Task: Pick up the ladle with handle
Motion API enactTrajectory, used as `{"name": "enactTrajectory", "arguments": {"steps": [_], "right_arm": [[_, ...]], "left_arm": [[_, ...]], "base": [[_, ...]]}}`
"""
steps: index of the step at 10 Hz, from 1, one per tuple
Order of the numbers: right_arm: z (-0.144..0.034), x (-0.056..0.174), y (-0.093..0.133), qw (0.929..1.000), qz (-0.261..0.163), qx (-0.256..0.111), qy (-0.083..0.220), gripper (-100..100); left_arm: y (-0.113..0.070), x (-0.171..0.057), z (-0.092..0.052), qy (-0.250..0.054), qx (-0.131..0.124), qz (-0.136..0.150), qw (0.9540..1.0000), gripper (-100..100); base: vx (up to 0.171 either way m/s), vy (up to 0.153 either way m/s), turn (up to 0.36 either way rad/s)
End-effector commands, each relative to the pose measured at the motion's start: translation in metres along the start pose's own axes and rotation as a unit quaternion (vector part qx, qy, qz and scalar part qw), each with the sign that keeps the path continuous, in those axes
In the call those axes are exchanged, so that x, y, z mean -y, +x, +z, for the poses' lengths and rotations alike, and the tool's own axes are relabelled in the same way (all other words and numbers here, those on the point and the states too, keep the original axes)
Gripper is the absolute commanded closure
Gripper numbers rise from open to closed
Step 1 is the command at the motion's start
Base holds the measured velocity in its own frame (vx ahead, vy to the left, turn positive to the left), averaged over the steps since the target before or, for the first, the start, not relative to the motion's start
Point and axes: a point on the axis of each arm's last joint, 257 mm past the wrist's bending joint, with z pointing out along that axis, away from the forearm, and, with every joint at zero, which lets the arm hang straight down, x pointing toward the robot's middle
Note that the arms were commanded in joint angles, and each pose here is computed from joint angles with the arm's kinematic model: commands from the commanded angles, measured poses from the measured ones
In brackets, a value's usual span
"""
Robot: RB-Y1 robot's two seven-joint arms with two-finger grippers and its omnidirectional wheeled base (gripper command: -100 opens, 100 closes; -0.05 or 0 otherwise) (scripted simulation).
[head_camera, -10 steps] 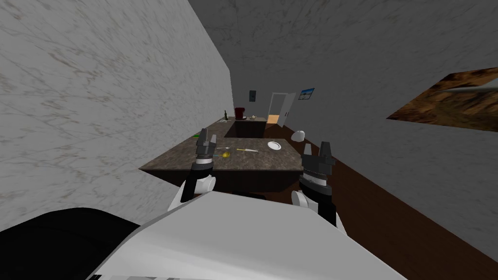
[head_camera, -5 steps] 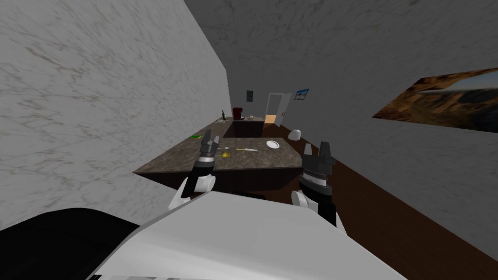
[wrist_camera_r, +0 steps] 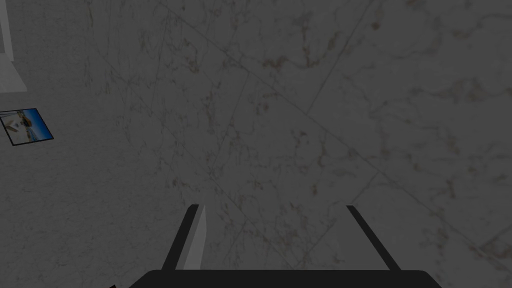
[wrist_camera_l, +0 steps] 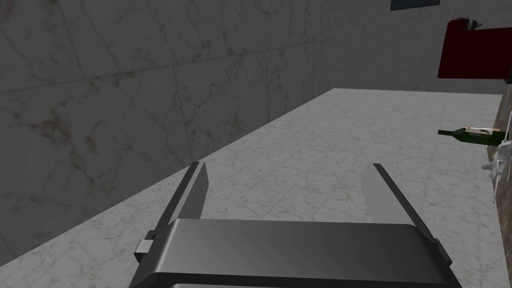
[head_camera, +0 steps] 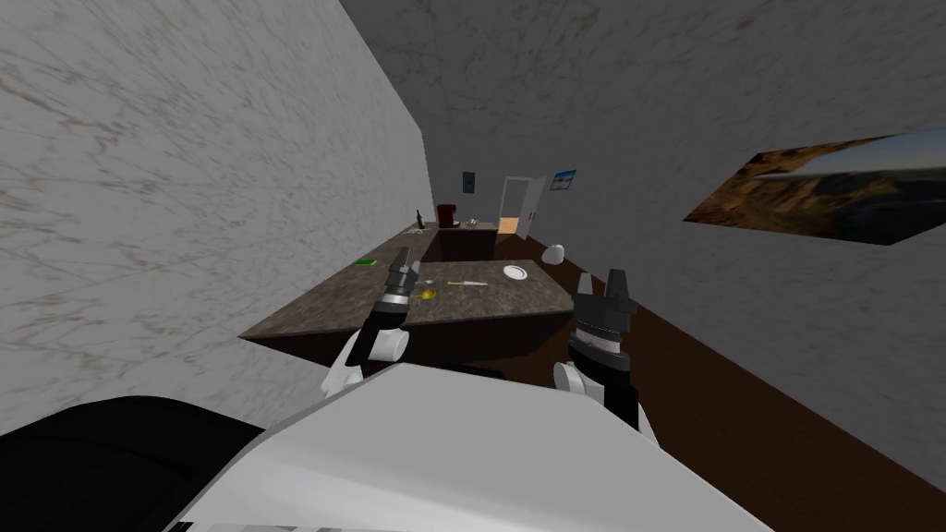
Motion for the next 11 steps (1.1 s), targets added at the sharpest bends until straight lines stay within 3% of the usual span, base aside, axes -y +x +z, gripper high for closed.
{"name": "enactTrajectory", "arguments": {"steps": [1,11], "right_arm": [[0.0,0.0,0.0,1.0,0.0,0.0,0.0,0],[0.0,0.0,0.0,1.0,0.0,0.0,0.0,0]], "left_arm": [[0.001,-0.015,0.001,-0.025,-0.006,-0.005,0.9996,-100],[0.003,-0.069,0.004,-0.123,-0.018,-0.016,0.9921,-100]], "base": [[-0.039,0.042,-0.134],[-0.023,0.031,-0.077]]}}
